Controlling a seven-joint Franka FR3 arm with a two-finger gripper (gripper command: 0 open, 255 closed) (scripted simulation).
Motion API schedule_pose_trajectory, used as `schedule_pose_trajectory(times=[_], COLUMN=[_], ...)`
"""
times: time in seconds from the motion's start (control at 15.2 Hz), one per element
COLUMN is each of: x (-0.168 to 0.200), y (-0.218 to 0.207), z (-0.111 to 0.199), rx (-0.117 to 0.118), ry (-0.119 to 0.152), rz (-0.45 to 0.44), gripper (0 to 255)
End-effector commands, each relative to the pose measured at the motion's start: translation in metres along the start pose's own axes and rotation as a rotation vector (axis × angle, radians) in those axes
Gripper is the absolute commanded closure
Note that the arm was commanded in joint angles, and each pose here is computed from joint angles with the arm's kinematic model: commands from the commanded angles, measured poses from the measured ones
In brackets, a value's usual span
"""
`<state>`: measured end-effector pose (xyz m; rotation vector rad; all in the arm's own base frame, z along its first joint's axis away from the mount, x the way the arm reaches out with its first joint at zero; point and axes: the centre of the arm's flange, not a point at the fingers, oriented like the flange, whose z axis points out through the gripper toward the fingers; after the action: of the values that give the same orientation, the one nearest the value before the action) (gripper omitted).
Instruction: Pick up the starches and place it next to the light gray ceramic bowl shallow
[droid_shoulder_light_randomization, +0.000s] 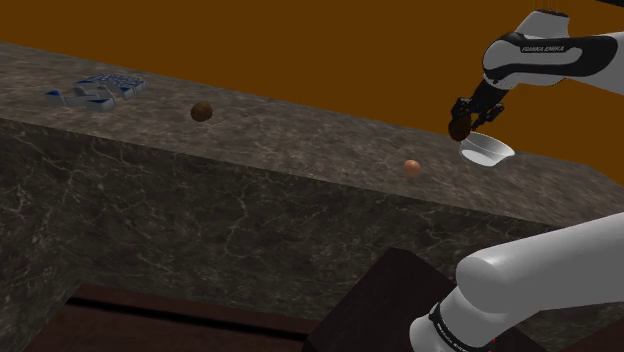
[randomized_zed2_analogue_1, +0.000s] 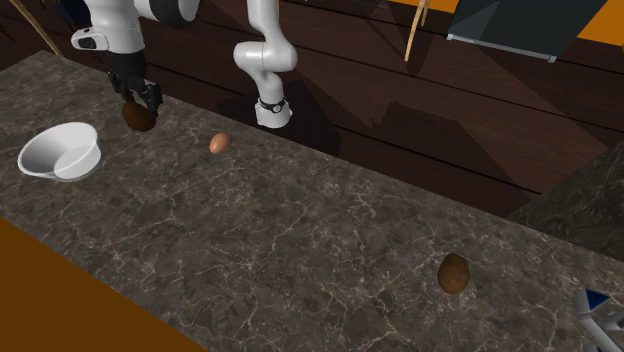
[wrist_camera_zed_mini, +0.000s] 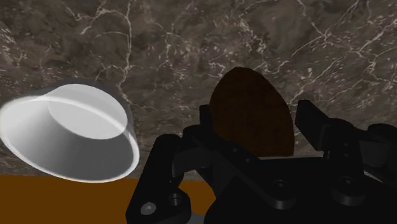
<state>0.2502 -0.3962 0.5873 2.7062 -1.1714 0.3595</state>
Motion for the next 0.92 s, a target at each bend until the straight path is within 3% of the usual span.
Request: schedule_pose_trajectory(times=[0.0, 0.59, 0.86], x=[0.001, 0.011, 0.005], y=[0.027, 0.143, 0.142], z=[0.002, 0.012, 0.032], rx=[0.0, 0.0, 0.0], ry=[0.0, 0.0, 0.0], rz=[-0.002, -0.002, -0.002], gripper=[255, 255, 255])
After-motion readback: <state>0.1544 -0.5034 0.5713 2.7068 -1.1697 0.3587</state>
